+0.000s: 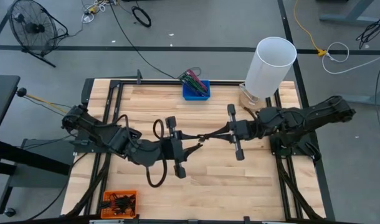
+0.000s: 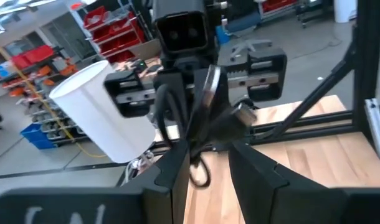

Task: Pick & Place USB Port
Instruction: Put the black charger cable into the orange basket

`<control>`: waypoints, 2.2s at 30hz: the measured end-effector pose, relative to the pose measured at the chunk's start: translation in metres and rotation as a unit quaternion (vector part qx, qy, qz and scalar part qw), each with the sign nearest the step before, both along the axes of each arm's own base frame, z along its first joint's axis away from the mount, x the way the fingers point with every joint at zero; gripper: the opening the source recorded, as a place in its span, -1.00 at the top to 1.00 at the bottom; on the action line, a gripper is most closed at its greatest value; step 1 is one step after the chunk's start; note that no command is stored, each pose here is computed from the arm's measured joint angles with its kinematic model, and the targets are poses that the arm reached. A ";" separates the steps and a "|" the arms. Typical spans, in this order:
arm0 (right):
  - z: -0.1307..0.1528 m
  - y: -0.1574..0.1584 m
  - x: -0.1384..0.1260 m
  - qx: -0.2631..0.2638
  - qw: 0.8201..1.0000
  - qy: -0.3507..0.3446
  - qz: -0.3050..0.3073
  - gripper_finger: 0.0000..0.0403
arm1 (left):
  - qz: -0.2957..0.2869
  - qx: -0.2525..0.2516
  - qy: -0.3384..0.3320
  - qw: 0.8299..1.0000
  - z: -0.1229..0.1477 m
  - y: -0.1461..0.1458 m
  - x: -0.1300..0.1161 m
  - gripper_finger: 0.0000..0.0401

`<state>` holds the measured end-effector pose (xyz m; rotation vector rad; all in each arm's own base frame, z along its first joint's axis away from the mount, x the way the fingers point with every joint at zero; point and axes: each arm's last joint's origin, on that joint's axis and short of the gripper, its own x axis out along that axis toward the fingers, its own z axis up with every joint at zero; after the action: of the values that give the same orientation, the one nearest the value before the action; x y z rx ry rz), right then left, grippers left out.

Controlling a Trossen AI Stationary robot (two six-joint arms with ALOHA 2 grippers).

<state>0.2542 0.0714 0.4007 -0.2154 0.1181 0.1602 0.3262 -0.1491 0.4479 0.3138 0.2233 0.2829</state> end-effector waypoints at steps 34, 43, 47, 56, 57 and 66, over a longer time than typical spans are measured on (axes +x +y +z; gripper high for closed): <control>-0.008 0.004 0.011 -0.007 1.000 0.007 0.010 0.68 | 0.013 -0.003 0.071 0.997 -0.018 -0.004 -0.009 0.96; -0.024 0.001 0.008 0.025 0.994 0.101 -0.019 0.37 | -0.010 -0.162 0.263 0.951 -0.058 -0.034 -0.057 0.96; -0.027 -0.001 0.007 0.034 0.992 0.114 -0.050 0.34 | 0.021 -0.241 0.332 0.912 -0.080 -0.058 -0.087 0.96; -0.026 -0.004 0.008 0.028 0.991 0.102 -0.079 0.40 | 0.102 -0.358 0.432 0.822 -0.130 -0.098 -0.137 0.97; -0.026 -0.005 0.008 0.029 0.991 0.102 -0.080 0.41 | 0.115 -0.366 0.442 0.811 -0.136 -0.100 -0.142 0.97; -0.026 -0.009 0.009 0.033 0.990 0.102 -0.087 0.42 | 0.189 -0.410 0.488 0.747 -0.169 -0.111 -0.165 0.97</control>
<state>0.2635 0.0627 0.3752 -0.1218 0.3340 0.0114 0.1616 -0.2596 0.2788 -0.5221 1.4296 0.3696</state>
